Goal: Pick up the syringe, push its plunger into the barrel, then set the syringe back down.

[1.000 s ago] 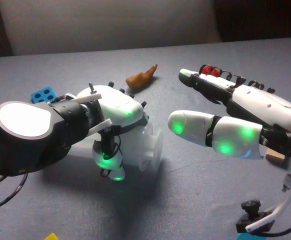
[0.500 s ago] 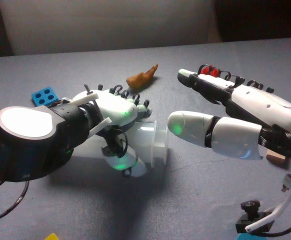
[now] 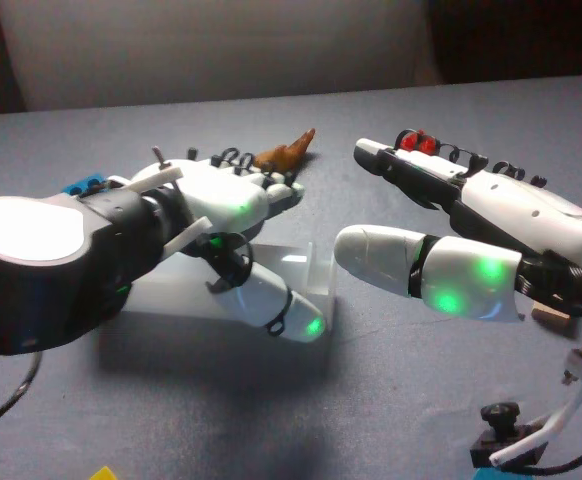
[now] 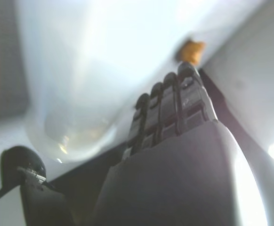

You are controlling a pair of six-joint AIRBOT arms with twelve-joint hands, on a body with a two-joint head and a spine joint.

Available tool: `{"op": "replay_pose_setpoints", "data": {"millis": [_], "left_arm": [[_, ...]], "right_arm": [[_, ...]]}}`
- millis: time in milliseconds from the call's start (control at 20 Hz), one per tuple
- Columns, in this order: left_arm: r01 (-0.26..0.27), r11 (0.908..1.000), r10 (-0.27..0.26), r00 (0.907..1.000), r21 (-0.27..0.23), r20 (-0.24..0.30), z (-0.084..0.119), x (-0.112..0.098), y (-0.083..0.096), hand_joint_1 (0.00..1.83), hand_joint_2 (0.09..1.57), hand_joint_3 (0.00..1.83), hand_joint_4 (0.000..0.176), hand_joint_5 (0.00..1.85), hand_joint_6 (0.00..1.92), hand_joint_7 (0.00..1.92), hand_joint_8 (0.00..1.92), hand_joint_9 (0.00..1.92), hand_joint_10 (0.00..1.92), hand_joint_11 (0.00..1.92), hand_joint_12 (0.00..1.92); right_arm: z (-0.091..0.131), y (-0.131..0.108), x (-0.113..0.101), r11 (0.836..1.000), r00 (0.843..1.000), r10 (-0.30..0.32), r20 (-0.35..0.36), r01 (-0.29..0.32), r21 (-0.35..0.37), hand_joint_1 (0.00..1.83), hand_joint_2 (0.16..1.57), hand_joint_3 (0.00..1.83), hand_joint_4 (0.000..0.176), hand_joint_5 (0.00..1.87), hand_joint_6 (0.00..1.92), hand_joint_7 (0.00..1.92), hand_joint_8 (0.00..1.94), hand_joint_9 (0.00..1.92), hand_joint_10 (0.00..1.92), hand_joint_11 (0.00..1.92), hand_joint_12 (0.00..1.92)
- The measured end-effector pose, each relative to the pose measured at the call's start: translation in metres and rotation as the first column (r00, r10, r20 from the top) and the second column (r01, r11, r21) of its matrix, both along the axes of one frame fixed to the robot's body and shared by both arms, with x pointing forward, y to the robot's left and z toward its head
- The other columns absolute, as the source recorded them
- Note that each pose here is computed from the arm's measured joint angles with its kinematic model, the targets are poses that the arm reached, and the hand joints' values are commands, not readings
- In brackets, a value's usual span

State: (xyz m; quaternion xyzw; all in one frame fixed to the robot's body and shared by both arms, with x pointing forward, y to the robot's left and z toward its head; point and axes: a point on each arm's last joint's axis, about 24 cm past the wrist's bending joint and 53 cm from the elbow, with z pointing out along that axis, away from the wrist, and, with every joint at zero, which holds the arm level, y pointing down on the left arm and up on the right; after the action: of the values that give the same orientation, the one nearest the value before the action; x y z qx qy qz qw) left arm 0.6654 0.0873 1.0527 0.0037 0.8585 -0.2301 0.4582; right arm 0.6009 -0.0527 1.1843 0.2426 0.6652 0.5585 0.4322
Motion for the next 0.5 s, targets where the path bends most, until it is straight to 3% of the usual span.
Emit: {"op": "replay_pose_setpoints", "data": {"millis": [200, 300, 450, 500], "left_arm": [[-0.023, 0.9997, 0.022, 0.9995, 0.005, 0.024, 0.016, -0.005, 0.014, 0.3, 0.84, 0.0, 0.0, 0.0, 0.0, 0.0, 0.0, 0.0, 0.0, 0.03, 0.06], [-0.069, 0.9976, 0.069, 0.9965, 0.003, 0.046, 0.029, -0.006, 0.025, 0.3, 0.85, 0.0, 0.0, 0.0, 0.0, 0.0, 0.0, 0.0, 0.0, 0.01, 0.06], [-0.171, 0.9852, 0.171, 0.9832, 0.0, 0.063, 0.043, -0.008, 0.05, 0.33, 0.86, 0.0, 0.0, 0.0, 0.0, 0.0, 0.0, 0.0, 0.0, 0.01, 0.07], [-0.225, 0.9743, 0.225, 0.9717, -0.001, 0.073, 0.05, -0.01, 0.063, 0.33, 0.86, 0.0, 0.011, 0.0, 0.0, 0.0, 0.0, 0.0, 0.0, 0.02, 0.08]], "right_arm": [[0.005, 0.0, -0.001, 0.999, 0.999, 0.018, 0.036, -0.017, -0.027, 0.12, 1.09, 0.0, 0.0, 0.1, 0.0, 0.08, 0.0, 0.07, 0.0, 0.0, 0.26], [0.01, -0.002, -0.002, 0.999, 0.997, 0.027, 0.067, -0.024, -0.048, 0.11, 1.09, 0.0, 0.0, 0.1, 0.0, 0.08, 0.0, 0.07, 0.0, 0.0, 0.25], [0.012, -0.006, -0.002, 0.997, 0.996, 0.032, 0.081, -0.027, -0.07, 0.09, 1.1, 0.0, 0.0, 0.09, 0.0, 0.07, 0.0, 0.07, 0.0, 0.0, 0.26], [0.015, -0.008, -0.002, 0.996, 0.994, 0.041, 0.098, -0.032, -0.087, 0.1, 1.1, 0.0, 0.0, 0.09, 0.0, 0.07, 0.0, 0.07, 0.0, 0.0, 0.25]]}}
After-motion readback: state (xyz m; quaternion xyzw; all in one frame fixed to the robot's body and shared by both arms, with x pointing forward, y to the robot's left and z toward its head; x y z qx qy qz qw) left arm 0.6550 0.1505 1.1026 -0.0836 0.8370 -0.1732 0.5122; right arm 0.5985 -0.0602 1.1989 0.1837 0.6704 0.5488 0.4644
